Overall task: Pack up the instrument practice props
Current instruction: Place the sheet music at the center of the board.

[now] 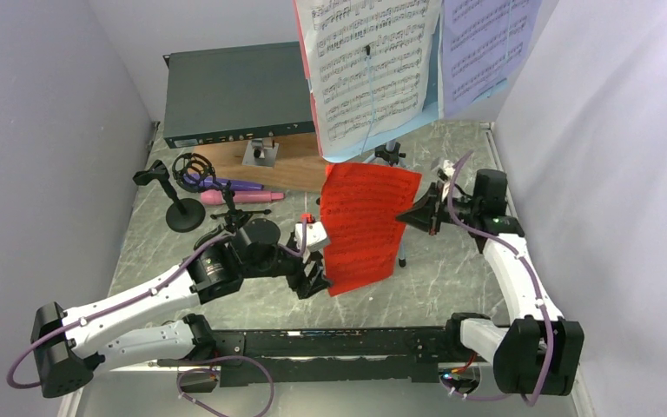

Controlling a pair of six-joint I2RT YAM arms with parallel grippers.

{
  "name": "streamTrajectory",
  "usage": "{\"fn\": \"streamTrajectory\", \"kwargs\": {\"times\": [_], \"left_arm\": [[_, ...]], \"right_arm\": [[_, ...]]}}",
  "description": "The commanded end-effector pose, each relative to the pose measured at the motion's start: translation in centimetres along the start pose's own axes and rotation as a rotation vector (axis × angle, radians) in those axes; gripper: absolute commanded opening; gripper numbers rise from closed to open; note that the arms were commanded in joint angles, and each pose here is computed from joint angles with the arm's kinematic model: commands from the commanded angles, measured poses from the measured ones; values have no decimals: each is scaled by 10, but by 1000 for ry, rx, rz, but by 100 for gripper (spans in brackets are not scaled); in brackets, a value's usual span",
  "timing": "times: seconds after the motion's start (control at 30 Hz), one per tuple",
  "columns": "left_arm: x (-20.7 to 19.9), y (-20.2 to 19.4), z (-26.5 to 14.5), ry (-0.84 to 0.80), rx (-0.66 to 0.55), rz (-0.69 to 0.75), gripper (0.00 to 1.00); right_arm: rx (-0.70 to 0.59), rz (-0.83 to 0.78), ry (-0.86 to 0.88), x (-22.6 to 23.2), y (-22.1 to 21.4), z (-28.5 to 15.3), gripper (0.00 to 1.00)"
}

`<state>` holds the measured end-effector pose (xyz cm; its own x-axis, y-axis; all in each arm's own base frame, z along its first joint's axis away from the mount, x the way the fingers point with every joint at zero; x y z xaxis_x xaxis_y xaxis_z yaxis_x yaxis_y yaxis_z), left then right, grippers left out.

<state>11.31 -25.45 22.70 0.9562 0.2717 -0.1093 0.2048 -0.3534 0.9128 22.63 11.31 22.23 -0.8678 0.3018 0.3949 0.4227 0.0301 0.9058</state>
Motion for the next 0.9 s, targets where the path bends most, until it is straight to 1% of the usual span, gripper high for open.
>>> {"fn": "streamTrajectory", "kwargs": {"times": [0.0, 0.03, 0.07, 0.1, 0.17, 0.27, 0.4, 0.47, 0.57, 0.7, 0.87], "left_arm": [[25, 6, -14, 225, 1, 21, 87], [30, 8, -18, 266, 3, 36, 94], [32, 11, -22, 294, -3, 48, 99], [39, 14, -26, 351, -6, 56, 99], [40, 24, -30, 351, 6, 99, 99], [40, 30, -30, 330, 81, 144, 100], [46, 18, -27, 322, 216, 196, 99], [48, 11, -24, 329, 241, 202, 99], [48, 6, -21, 325, 250, 195, 100], [48, 7, -27, 341, 242, 190, 99], [48, 7, -35, 366, 206, 193, 99]], "right_arm": [[45, -170, -159, -8, 21, -30, 0], [71, -214, -203, -13, 23, -39, 0], [92, -228, -243, -16, 24, -48, 0], [116, -223, -287, -19, 24, -57, 0], [155, -224, -368, -25, 26, -75, 0], [181, -171, -532, -41, 23, -103, 0], [197, -90, -794, -73, 17, -145, 0], [200, -56, -912, -91, 13, -161, 0], [182, -39, -1056, -117, 13, -177, 0], [116, -28, -1198, -150, 20, -190, 0], [140, -9, -1306, -201, 21, -189, 0]]}}
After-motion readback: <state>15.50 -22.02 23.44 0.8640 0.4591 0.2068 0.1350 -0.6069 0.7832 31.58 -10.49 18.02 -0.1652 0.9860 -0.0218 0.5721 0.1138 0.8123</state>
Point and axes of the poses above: each gripper's point midway between its finger pads, its own z axis out along the fingers, its own x axis along the line the jaws close on, y = z × x, the point moved 5 cm from there along -z, back along the fingers, and after that the axes turned 4 degrees about z, right-handed, at the moved point
